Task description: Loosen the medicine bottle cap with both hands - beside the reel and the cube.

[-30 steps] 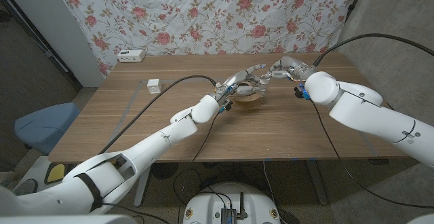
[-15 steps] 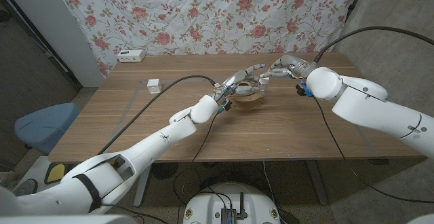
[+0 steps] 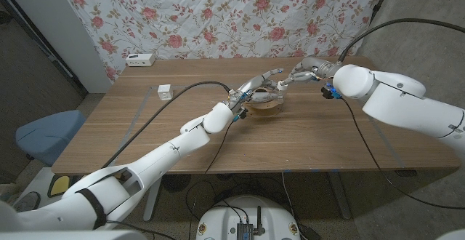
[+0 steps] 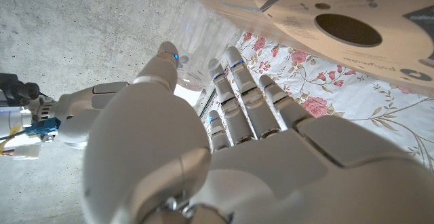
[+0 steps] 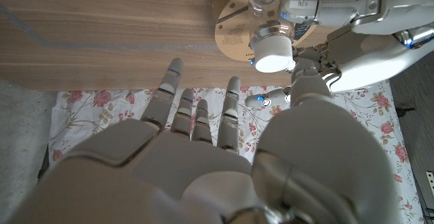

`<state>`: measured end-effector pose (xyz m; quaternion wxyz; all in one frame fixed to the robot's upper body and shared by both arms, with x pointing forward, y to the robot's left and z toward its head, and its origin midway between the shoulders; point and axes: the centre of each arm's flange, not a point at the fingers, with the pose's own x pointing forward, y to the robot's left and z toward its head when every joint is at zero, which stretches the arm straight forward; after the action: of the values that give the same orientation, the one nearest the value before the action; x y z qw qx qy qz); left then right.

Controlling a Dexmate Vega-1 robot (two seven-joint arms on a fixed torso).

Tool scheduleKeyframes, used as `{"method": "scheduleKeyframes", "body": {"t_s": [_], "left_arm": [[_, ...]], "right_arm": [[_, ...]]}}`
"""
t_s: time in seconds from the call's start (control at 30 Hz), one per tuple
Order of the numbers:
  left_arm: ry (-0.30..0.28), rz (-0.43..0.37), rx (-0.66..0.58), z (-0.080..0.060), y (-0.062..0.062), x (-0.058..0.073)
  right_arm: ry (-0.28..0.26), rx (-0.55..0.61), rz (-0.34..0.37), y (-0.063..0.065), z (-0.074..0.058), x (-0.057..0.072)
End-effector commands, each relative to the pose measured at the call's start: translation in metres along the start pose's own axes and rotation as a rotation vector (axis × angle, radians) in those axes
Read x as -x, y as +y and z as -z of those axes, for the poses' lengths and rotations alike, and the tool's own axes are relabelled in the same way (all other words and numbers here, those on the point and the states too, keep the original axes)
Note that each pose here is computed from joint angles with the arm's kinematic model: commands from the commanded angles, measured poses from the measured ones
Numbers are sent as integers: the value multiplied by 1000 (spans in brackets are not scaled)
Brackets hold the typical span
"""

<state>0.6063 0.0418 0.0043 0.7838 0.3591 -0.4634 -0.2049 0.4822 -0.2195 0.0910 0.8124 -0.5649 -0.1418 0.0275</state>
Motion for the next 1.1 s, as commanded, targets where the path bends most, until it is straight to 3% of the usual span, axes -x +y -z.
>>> {"method": "scheduleKeyframes", "body": {"t_s": [0.03, 1.1], "left_arm": [[-3, -2, -5, -3, -1, 1], [-13, 11, -6, -8, -6, -1]], "right_arm": [[-1, 19, -45, -4, 1, 3], [1, 54, -17, 4, -2, 1]]}}
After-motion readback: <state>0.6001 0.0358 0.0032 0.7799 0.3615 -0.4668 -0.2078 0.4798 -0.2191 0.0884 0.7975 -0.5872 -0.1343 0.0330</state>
